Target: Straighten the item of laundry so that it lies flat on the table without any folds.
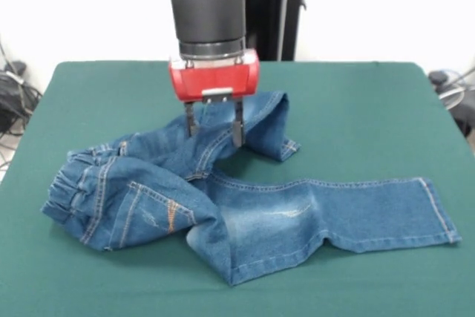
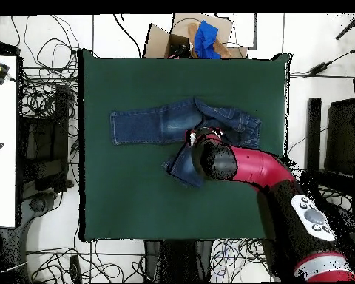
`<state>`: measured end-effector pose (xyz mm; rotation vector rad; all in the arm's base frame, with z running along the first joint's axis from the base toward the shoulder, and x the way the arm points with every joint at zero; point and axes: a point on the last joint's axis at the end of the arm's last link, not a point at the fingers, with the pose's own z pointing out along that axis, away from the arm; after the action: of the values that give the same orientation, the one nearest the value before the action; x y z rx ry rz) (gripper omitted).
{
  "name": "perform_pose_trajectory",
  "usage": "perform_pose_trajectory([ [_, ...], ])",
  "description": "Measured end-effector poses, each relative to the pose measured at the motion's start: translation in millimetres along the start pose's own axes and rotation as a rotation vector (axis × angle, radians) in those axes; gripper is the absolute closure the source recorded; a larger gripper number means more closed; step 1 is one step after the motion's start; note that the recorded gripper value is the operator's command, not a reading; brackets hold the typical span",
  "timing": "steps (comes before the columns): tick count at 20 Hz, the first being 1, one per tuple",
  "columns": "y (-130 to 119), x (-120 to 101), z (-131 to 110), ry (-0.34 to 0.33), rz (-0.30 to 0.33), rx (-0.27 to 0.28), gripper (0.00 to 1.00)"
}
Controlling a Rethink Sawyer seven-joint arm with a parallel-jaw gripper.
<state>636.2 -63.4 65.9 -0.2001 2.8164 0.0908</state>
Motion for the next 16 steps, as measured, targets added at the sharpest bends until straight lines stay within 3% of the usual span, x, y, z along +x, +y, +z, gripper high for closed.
perform_pose_trajectory([
  [4, 27.0, -6.4, -17.9, 0.01, -0.007, 0.004, 0.0],
  [11, 96.4, -7.3, -31.7, 0.031, -0.084, -0.005, 0.0],
  [16, 106.1, 3.8, -28.5, 0.055, -0.091, -0.012, 0.0],
])
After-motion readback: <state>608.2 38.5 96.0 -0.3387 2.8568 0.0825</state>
